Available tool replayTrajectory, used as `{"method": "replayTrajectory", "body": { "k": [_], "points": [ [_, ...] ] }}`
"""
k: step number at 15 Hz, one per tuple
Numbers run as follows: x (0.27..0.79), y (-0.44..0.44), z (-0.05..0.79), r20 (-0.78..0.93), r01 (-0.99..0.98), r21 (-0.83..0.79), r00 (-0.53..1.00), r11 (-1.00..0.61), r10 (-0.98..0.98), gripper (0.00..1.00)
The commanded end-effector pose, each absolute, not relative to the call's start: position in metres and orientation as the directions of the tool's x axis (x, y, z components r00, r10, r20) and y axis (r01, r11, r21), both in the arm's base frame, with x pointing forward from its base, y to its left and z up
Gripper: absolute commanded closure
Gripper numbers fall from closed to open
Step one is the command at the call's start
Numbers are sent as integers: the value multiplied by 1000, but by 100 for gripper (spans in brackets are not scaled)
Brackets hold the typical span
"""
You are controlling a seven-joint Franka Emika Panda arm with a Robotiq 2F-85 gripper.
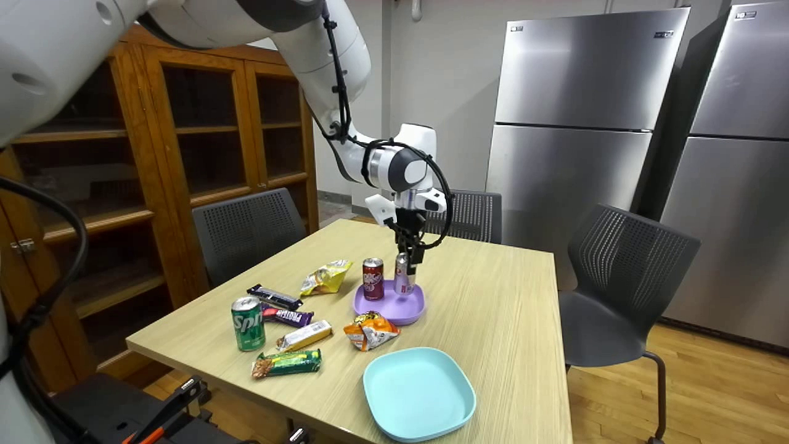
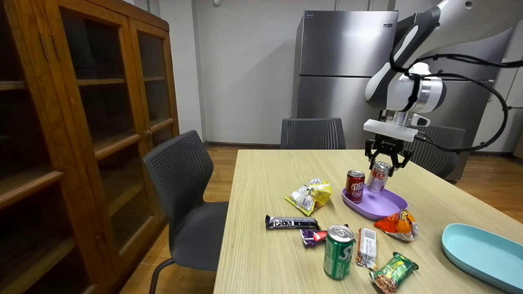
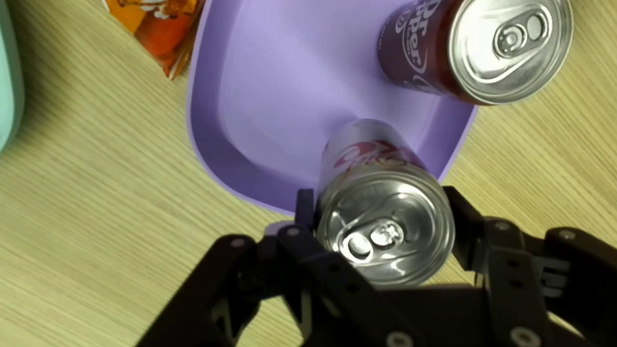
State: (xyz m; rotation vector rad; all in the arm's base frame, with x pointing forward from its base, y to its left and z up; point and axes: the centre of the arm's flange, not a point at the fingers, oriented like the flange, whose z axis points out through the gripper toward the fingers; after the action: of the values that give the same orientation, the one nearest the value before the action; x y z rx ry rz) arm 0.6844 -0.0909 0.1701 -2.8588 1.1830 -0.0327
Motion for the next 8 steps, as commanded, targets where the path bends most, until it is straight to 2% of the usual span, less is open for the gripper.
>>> {"method": "replayTrajectory", "body": {
  "k": [1, 7, 8],
  "points": [
    [707, -86, 168, 12, -698, -46, 715, -715, -699, 60],
    [715, -79, 158, 13, -685, -40, 728, -728, -686, 60],
    [715, -79, 158, 10, -681, -33, 731, -731, -682, 46]
  ]
}}
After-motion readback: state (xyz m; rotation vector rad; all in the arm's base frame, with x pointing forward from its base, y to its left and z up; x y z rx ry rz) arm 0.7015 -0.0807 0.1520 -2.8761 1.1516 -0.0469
